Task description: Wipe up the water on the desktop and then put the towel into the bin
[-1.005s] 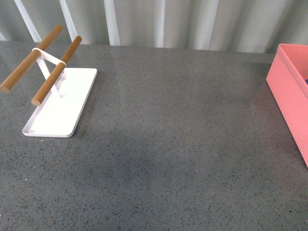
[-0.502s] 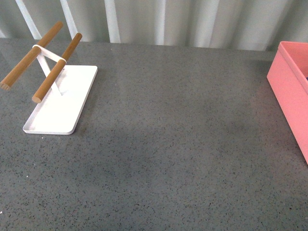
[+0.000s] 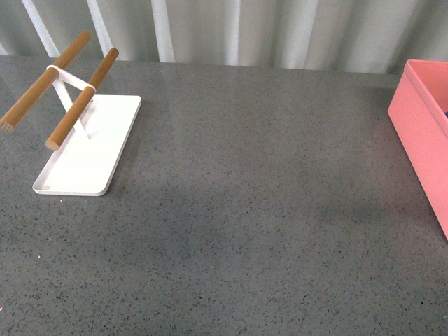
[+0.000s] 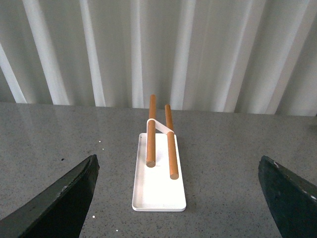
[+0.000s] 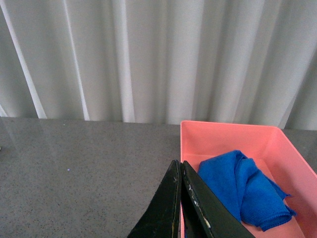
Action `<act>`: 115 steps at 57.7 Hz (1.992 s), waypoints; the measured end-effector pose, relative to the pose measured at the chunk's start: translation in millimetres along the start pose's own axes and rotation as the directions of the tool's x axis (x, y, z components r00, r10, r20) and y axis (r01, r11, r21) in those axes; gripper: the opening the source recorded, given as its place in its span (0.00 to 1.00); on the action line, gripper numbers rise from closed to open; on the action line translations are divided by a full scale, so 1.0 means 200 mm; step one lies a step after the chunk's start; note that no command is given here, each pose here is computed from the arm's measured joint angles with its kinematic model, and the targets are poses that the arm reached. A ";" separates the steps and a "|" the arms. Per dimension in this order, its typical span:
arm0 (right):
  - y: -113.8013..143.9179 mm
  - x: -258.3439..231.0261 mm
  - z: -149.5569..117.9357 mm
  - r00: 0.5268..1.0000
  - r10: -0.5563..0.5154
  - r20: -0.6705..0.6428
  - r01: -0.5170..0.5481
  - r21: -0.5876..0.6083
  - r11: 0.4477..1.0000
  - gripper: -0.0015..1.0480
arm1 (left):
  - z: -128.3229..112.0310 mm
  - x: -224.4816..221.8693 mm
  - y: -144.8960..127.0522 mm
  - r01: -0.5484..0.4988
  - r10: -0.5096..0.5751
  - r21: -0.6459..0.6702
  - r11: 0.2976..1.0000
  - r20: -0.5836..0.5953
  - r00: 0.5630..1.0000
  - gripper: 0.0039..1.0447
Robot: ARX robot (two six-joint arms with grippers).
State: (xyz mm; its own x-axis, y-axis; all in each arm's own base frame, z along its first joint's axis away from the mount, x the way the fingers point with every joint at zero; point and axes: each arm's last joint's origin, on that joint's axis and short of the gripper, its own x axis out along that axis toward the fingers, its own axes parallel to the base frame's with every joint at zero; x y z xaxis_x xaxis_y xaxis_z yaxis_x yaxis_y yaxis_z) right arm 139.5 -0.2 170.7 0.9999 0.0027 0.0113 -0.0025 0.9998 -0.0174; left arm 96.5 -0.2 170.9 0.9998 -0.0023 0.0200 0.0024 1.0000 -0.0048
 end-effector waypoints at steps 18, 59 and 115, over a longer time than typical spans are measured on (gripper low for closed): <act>0.00 -0.07 0.02 1.000 -0.001 0.011 0.001 0.001 1.000 0.03 | 0.00 0.00 0.00 0.000 0.000 0.000 1.000 0.000 1.000 0.94; 0.00 -0.21 0.00 1.000 -0.003 -0.010 0.003 0.007 1.000 0.03 | 0.00 0.00 0.00 0.000 0.000 0.000 1.000 0.000 1.000 0.94; 0.00 -0.22 0.01 1.000 -0.004 0.011 0.004 0.008 1.000 0.93 | 0.00 0.00 0.00 0.000 0.000 0.000 1.000 0.001 1.000 0.94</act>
State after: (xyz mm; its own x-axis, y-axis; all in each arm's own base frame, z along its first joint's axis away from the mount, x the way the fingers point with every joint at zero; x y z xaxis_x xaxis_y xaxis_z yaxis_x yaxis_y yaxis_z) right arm 96.4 -0.1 171.8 0.9998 -0.0008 0.0223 0.0010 1.0000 -0.0094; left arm 96.4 -0.2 171.0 0.9998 -0.0023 0.0208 0.0024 1.0000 -0.0048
